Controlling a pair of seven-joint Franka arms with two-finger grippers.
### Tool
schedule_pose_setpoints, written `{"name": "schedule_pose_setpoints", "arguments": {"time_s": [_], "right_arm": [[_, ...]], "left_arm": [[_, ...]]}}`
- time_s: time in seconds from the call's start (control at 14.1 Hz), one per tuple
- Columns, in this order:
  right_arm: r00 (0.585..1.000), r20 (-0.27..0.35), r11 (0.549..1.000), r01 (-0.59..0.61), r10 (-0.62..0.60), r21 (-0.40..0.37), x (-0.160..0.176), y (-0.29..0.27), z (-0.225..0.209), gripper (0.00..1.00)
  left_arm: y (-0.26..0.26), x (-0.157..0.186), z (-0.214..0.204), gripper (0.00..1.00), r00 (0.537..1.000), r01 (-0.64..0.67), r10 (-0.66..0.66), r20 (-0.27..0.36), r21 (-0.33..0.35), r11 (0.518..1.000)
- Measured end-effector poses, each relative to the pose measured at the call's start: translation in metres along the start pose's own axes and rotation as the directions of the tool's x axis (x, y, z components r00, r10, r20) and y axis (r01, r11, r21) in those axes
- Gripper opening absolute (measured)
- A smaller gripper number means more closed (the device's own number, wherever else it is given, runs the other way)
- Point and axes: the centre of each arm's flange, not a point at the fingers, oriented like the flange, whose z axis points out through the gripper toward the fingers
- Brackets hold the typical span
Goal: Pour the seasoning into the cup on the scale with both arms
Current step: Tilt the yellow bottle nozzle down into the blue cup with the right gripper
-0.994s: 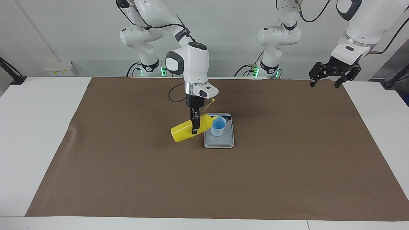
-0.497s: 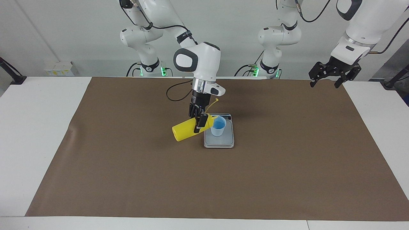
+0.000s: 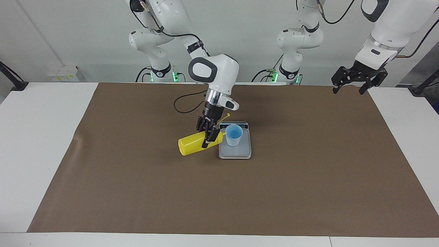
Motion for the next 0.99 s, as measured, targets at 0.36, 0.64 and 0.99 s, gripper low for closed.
{"name": "schedule_pose_setpoints", "arguments": {"time_s": [0.36, 0.64, 0.99], "right_arm": [[0.994, 0.065, 0.996, 0.090, -0.088, -0.027, 0.034, -0.008, -0.014, 0.48], [0.990, 0.092, 0.994, 0.109, -0.106, -0.032, 0.050, -0.013, -0.016, 0.48], [0.993, 0.092, 0.996, 0.077, -0.073, -0.034, 0.049, -0.013, -0.015, 0.48]], "left_arm": [[0.000, 0.000, 0.000, 1.00, 1.000, 0.000, 0.000, 0.000, 0.000, 1.000], [0.000, 0.000, 0.000, 1.00, 1.000, 0.000, 0.000, 0.000, 0.000, 1.000], [0.000, 0.000, 0.000, 1.00, 1.000, 0.000, 0.000, 0.001, 0.000, 1.000]]}}
